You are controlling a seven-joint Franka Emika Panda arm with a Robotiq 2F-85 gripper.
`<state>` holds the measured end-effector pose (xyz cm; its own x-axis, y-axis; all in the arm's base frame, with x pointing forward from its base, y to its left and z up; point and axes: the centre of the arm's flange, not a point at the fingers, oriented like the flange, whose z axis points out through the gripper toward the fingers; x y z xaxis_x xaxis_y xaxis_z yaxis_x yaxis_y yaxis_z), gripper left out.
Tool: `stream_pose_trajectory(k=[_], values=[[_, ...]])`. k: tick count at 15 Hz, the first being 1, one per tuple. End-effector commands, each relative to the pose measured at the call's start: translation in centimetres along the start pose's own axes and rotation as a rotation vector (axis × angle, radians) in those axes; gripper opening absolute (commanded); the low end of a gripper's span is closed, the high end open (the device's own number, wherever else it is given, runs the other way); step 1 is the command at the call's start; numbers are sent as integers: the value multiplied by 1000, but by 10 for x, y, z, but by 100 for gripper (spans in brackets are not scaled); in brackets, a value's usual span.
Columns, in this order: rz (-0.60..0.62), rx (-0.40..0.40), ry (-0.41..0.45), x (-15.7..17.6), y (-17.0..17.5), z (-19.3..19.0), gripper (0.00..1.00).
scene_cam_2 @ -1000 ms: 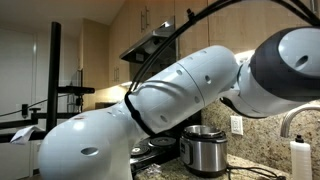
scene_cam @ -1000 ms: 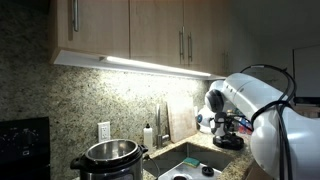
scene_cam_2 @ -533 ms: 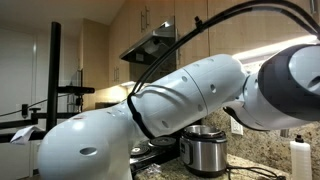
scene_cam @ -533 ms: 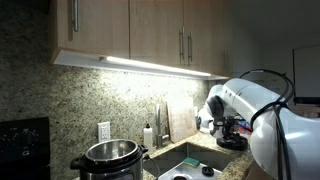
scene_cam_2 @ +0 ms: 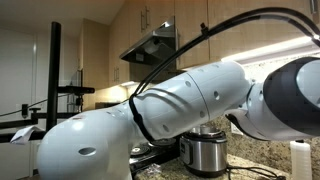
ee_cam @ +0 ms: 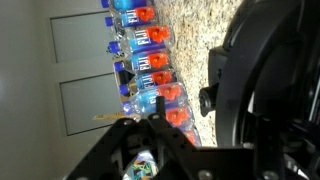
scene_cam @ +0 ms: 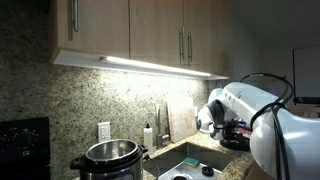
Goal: Close the lid
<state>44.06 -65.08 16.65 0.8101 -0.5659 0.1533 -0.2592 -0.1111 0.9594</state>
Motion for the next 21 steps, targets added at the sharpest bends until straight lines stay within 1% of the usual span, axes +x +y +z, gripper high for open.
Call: stream_pose_trajectory(k=[1, 5, 7, 9, 10, 11, 16, 18, 21], values=[[-43, -15, -18, 12, 12, 5, 29], [-31, 12, -25, 12, 14, 3, 3], [-13, 35, -33, 13, 20, 1, 0], [2, 54, -39, 15, 29, -1, 2], [10, 61, -43, 16, 33, -2, 1], [21, 68, -44, 16, 38, -4, 2], [42, 102, -58, 16, 53, -9, 2], [39, 101, -48, 17, 62, -14, 2], [24, 80, -10, 22, 83, -24, 2]])
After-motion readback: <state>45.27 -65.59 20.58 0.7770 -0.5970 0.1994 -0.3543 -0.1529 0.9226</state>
